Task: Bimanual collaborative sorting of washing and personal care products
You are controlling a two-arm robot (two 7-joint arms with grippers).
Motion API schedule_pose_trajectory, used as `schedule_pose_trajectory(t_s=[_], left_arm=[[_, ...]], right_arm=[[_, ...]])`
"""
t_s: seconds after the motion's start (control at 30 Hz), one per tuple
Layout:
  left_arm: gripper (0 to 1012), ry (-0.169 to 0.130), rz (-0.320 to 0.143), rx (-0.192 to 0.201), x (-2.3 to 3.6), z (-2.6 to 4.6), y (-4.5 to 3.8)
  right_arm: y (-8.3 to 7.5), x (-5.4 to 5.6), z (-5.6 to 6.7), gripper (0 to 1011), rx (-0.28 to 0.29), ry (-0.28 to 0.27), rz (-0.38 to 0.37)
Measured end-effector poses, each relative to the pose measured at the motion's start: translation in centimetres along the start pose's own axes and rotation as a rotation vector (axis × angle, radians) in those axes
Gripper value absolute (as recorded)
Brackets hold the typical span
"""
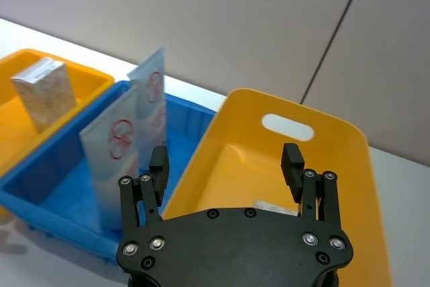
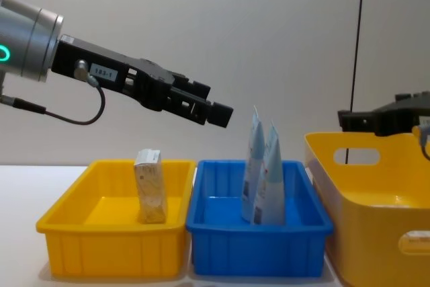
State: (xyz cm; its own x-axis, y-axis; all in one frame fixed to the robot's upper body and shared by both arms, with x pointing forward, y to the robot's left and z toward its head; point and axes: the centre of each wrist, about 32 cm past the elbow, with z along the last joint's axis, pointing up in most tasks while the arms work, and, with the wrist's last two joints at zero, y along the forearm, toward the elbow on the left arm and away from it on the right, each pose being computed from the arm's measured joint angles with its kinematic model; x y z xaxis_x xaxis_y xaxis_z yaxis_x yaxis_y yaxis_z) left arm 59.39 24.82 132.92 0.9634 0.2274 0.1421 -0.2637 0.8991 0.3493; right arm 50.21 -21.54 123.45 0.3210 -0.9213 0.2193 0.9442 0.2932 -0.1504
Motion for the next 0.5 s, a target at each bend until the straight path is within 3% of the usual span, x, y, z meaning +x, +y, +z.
schedule_pose_trajectory(t_s=[0.5], left_arm=[[1001, 0.000, 0.000, 0.000, 0.00, 0.00, 0.00]], right_arm=[[0.1, -1.8, 1.8, 1004, -0.003, 0.036, 0.105]])
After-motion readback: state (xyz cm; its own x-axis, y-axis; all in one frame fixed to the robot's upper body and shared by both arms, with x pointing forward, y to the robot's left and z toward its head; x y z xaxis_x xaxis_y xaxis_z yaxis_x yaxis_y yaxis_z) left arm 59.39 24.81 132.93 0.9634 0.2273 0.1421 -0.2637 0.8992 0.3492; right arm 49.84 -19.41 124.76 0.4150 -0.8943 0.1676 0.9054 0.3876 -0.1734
